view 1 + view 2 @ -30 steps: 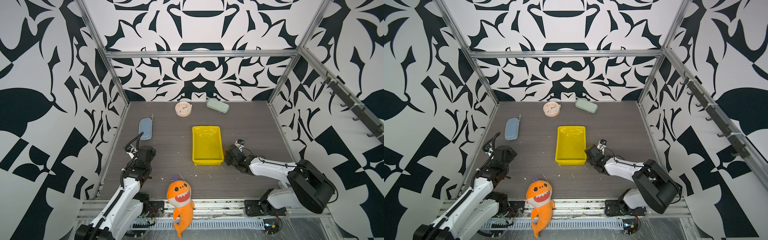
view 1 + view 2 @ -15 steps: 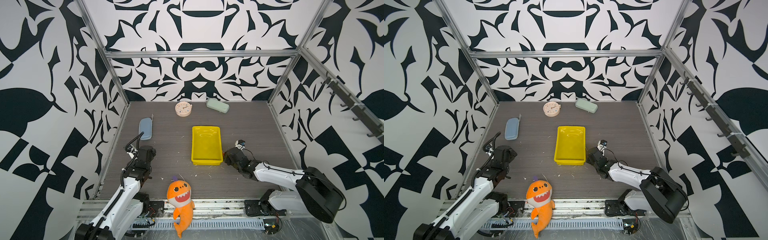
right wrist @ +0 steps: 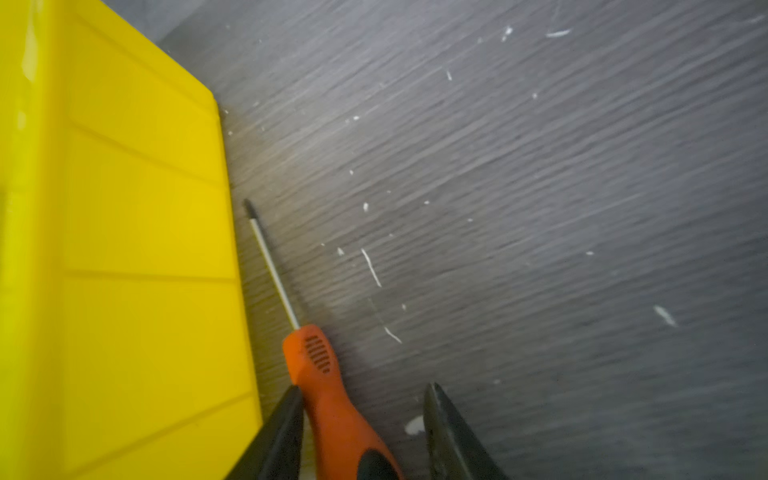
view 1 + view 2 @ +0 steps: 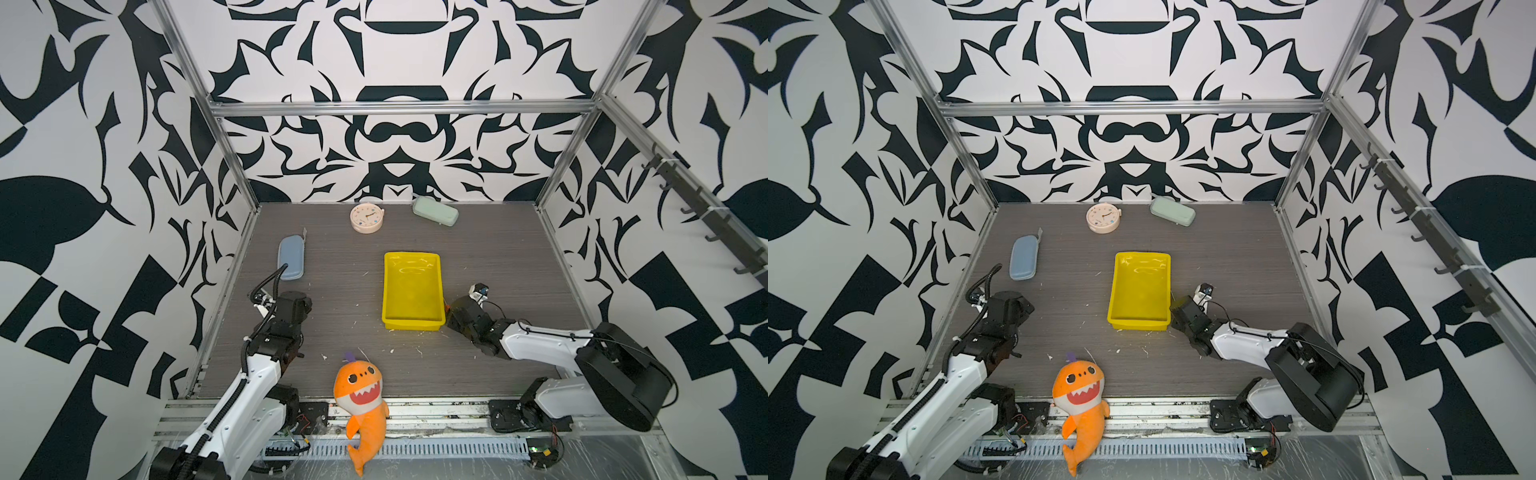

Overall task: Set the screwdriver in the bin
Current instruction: 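Lower the right gripper and close it on the screwdriver's orange handle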

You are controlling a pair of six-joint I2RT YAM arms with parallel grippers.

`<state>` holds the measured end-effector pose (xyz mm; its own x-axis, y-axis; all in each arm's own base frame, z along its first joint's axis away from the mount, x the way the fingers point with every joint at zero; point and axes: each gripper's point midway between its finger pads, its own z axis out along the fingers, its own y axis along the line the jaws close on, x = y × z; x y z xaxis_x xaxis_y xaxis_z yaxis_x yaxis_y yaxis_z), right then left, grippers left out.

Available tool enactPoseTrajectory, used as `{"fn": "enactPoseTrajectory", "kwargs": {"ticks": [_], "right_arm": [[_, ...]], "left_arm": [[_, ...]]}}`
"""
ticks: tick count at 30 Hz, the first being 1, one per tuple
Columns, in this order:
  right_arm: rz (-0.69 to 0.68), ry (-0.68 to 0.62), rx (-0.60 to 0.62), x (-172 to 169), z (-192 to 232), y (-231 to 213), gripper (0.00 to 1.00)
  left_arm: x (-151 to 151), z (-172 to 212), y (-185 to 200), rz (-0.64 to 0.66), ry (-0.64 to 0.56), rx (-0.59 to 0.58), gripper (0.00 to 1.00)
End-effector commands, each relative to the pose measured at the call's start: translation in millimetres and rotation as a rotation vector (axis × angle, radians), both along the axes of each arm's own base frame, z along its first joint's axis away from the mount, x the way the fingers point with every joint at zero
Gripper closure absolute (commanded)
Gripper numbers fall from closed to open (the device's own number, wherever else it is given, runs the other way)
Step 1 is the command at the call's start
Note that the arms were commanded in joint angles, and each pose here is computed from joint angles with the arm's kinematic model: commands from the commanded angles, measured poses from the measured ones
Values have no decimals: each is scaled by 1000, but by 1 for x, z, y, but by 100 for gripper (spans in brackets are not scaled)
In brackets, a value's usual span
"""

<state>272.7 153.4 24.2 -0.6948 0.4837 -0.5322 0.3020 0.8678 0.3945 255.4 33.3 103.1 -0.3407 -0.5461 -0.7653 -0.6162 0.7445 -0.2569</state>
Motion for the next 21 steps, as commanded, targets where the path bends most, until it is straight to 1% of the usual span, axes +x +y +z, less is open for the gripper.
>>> {"fn": "enactPoseTrajectory", "kwargs": {"ticks": [1, 7, 12, 16, 19, 21], "right_arm": [[-41, 47, -31, 0, -2, -4, 52], [-88, 56, -85, -1, -1, -16, 57], [-104, 77, -116, -1, -4, -21, 58], [-147, 144, -159, -1, -13, -30, 58], [-150, 202, -181, 0, -19, -33, 64], [-148, 224, -182, 0, -21, -33, 75]], "left_arm": [[3, 13, 1, 20, -31, -12, 5], [3, 13, 1, 20, -34, -13, 4], [3, 14, 1, 19, -36, -13, 4], [3, 13, 1, 20, -36, -14, 4], [3, 13, 1, 20, -37, -13, 4], [2, 13, 2, 22, -37, -13, 4]]}}
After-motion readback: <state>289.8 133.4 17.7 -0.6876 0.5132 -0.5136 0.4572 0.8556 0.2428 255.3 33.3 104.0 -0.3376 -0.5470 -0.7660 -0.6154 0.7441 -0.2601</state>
